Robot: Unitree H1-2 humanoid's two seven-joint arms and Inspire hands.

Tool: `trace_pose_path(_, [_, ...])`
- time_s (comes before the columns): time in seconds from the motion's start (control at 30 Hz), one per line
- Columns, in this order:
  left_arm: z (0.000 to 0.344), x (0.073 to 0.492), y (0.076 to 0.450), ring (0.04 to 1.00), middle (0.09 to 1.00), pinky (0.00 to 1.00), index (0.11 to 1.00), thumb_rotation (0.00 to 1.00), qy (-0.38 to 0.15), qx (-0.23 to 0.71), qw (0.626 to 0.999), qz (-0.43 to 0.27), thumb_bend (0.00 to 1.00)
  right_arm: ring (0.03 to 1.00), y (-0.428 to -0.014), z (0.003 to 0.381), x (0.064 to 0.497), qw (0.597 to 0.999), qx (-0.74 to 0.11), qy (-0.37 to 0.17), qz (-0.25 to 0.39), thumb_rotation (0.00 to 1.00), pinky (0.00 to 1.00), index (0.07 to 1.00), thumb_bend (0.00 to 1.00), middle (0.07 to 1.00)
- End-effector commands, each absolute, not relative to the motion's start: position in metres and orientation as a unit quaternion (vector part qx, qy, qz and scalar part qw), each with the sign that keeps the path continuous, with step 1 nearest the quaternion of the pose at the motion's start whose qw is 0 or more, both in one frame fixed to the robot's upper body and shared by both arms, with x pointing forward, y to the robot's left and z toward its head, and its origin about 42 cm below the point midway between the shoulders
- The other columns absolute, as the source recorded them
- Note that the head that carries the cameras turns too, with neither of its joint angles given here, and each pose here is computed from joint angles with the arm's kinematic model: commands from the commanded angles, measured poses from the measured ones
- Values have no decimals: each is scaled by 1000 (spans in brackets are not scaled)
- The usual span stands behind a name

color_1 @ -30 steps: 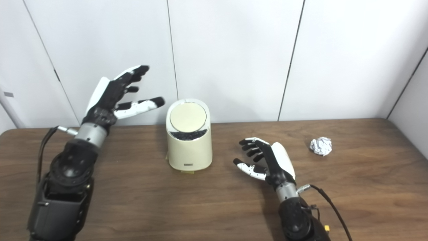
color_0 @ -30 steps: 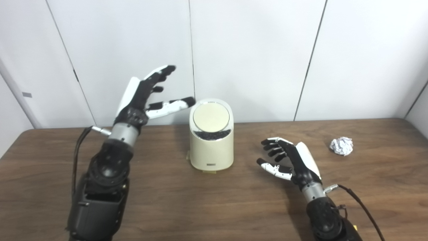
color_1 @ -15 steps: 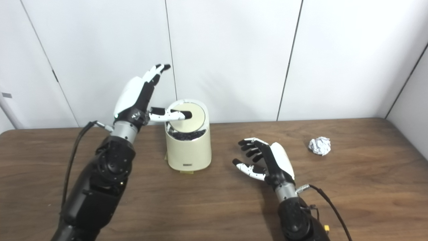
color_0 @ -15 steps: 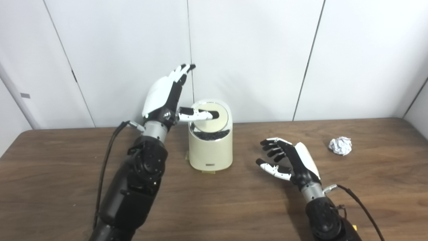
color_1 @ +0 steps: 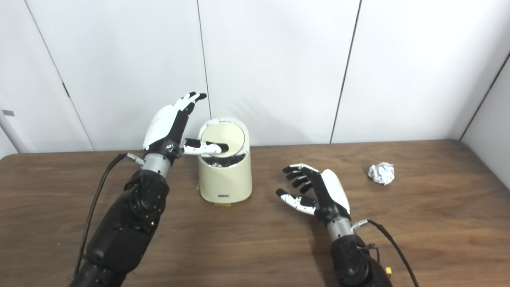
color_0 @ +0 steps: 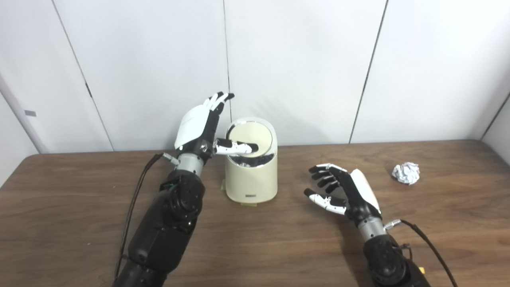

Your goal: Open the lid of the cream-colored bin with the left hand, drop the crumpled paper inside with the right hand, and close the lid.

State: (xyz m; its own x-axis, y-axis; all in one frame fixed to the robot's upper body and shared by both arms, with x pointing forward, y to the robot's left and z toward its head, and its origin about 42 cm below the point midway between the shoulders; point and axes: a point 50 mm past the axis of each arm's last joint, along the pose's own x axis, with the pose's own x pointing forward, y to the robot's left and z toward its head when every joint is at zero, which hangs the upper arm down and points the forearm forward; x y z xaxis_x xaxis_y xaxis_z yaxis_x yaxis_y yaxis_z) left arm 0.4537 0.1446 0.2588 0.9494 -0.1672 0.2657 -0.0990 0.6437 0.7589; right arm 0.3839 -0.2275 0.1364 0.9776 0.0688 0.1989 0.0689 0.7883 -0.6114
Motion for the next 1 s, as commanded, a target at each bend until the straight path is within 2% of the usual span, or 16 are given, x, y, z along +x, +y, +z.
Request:
trace_pose_path(0.0, [294, 462, 139, 1000, 988, 1000, 949, 281, -215, 424, 880, 3, 991, 596, -224, 161, 395, 934, -322, -152, -10, 311, 496, 679, 297, 652])
trace_pose_path(0.37, [291, 467, 140, 1000, 985, 1000, 941, 304, -199, 438, 877, 2, 982, 599, -223, 161, 395, 934, -321, -156, -9, 271, 496, 675, 295, 654])
trace_pose_path(0.47, [290, 469, 140, 1000, 980, 1000, 937, 304, -195, 440, 876, 3, 970, 605, -224, 161, 395, 936, -319, -152, -8, 302, 503, 679, 294, 659])
trace_pose_path(0.7, [291, 471, 138, 1000, 981, 1000, 940, 360, -196, 466, 863, 2, 996, 603, -223, 161, 395, 935, -321, -151, -9, 282, 504, 681, 297, 658])
trace_pose_path(0.8, [293, 471, 138, 1000, 976, 1000, 943, 359, -214, 503, 837, 4, 1000, 591, -223, 161, 394, 935, -320, -152, -9, 273, 493, 680, 300, 651])
trace_pose_path(0.97, [310, 465, 134, 1000, 994, 1000, 987, 292, -263, 659, 704, 26, 1000, 594, -223, 162, 395, 935, -320, -156, -10, 279, 494, 674, 299, 649])
